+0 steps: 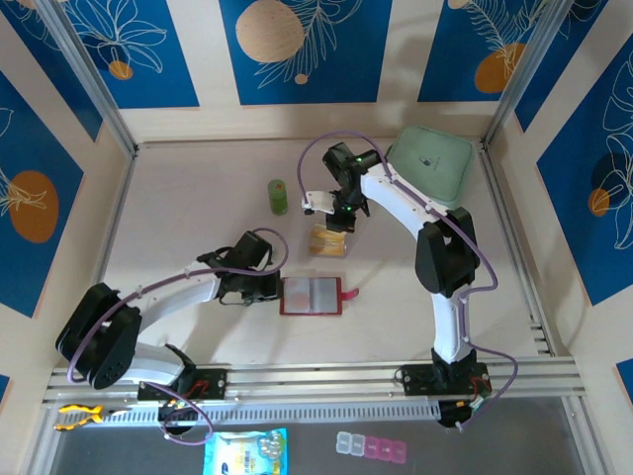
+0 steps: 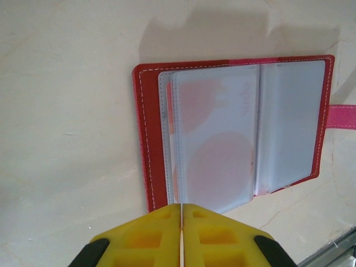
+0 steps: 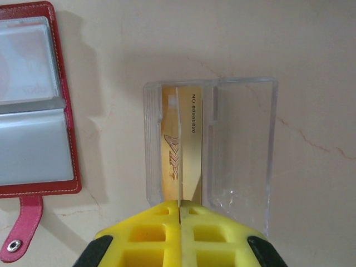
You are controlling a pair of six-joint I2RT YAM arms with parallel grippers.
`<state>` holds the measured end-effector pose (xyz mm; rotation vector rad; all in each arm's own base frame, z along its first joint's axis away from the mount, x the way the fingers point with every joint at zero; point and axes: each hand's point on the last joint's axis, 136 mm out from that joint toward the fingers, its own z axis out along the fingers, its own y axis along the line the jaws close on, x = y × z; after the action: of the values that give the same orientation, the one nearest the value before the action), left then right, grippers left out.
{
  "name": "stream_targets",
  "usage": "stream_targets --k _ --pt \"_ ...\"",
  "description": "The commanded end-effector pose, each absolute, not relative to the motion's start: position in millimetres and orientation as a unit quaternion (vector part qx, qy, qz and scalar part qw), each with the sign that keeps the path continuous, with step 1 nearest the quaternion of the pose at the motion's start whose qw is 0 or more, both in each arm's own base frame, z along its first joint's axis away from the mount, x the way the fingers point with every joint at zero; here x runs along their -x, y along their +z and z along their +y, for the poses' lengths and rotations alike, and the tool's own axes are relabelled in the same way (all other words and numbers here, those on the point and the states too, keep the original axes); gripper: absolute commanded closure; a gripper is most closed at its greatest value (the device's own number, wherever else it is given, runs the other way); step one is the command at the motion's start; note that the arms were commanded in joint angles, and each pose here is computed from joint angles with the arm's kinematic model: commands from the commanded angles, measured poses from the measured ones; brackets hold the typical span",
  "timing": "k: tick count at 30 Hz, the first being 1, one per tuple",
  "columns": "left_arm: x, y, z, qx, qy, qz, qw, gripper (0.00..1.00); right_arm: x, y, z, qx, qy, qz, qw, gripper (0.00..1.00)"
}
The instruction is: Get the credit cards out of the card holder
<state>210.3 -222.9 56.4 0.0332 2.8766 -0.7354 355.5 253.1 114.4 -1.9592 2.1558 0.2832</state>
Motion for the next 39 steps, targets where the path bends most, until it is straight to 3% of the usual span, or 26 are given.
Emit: stream_targets --k 1,9,19,25,32,39 --pt "-208.6 54.3 -215.5 -0.012 -0.238 0.967 0.088 0.90 -353.0 103.1 247.9 0.669 0.100 0.730 0.092 1.00" --pt "-208.2 54.2 -215.2 -0.012 -0.237 0.967 0.087 0.90 -358.2 106.2 241.4 0.660 0.084 0.740 0.100 0.88" --pt "-209.7 53.0 -216.9 -0.014 -0.238 0.967 0.087 0.90 -351.3 137.0 243.4 0.629 0.086 0.758 0.148 0.88" --pt "-211.6 51.2 -218.4 -0.015 -0.239 0.967 0.086 0.90 -332.6 158.3 265.3 0.569 0.142 0.786 0.194 0.88" --pt "-210.2 45.2 -220.4 -0.018 -0.241 0.967 0.077 0.91 -305.2 164.4 285.9 0.444 0.213 0.845 0.210 0.89" --pt "-208.3 39.0 -222.9 -0.020 -0.245 0.967 0.070 0.91 -291.9 153.2 284.4 0.241 0.261 0.917 0.179 0.88"
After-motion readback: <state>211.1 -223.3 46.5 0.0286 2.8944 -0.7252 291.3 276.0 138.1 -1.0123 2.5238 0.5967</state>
